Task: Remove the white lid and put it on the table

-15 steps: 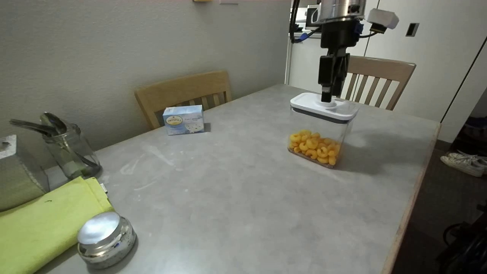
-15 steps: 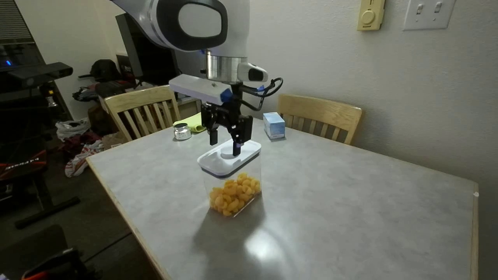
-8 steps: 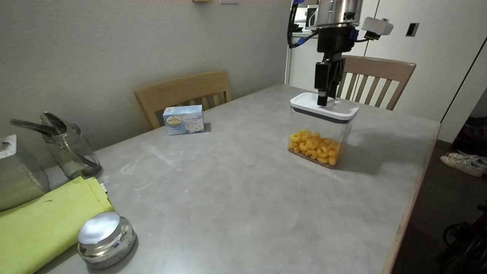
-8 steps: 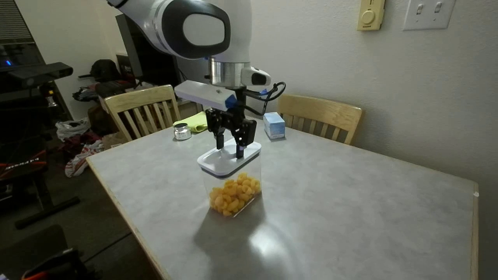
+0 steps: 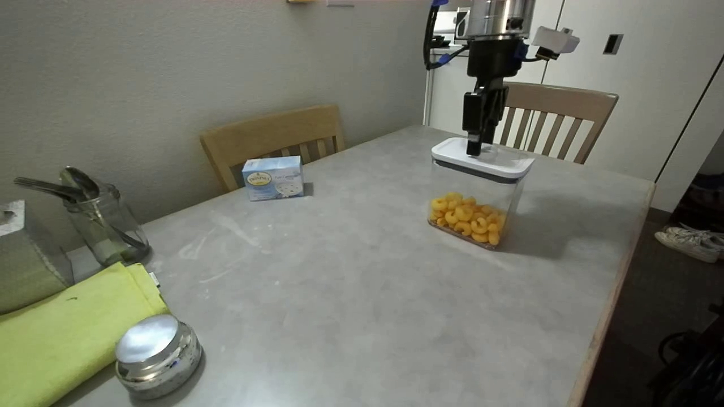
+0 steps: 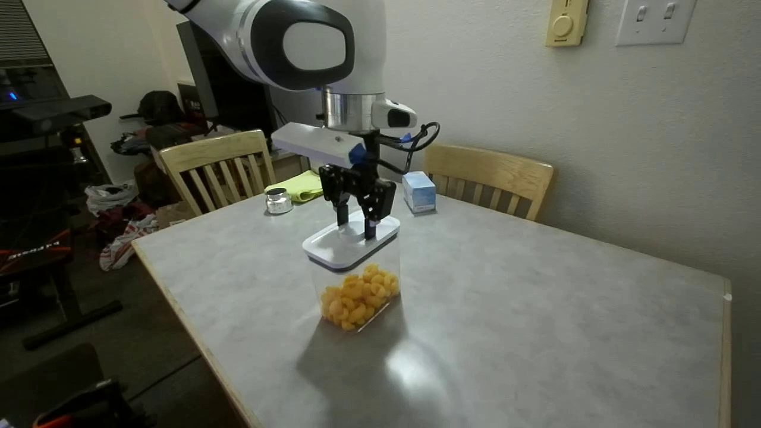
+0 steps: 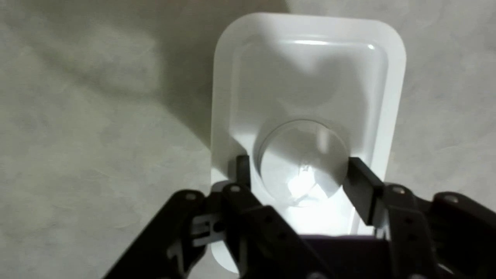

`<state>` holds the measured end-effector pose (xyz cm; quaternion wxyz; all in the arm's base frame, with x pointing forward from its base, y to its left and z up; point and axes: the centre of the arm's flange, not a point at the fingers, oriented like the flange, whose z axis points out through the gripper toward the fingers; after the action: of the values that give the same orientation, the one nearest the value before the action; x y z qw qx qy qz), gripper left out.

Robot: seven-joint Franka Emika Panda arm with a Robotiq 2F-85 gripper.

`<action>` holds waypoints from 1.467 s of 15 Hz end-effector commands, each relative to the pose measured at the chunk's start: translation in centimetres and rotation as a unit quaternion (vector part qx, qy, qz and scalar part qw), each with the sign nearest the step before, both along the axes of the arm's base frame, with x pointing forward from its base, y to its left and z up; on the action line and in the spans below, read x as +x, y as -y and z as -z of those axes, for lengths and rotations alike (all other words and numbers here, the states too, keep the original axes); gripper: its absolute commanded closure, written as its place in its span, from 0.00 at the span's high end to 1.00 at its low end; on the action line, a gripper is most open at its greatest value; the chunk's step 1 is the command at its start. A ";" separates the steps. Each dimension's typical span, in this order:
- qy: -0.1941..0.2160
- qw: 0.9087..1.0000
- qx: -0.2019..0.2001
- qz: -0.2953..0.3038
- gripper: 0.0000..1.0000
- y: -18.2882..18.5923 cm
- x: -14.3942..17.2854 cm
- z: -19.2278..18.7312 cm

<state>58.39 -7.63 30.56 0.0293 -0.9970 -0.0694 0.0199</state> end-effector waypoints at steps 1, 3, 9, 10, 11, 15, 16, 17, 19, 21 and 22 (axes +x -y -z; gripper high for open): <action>0.004 1.000 0.004 0.007 0.37 0.4 0.7 0.7; 0.001 1.000 0.004 0.010 0.29 0.4 0.6 0.5; 0.001 1.000 0.008 0.014 0.29 0.3 0.1 -1.1; 0.002 1.000 0.008 0.012 0.29 0.2 0.1 -1.4; 0.005 1.000 0.007 0.011 0.29 0.1 0.0 -1.9; 0.018 1.000 0.001 0.003 0.29 -0.3 -0.3 -4.2; 0.021 1.000 0.001 0.001 0.29 -0.5 -0.3 -4.9; 0.023 1.000 0.000 -0.001 0.29 -0.6 -0.3 -5.4; 0.026 1.000 0.004 -0.006 0.29 -1.1 -0.3 -6.5; 0.024 1.000 0.012 -0.005 0.29 -1.9 -0.2 -7.2; 0.021 1.000 0.016 -0.007 0.29 -2.3 -0.1 -7.3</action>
<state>58.31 -6.31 36.49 0.0288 -0.9965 -0.0782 -0.0093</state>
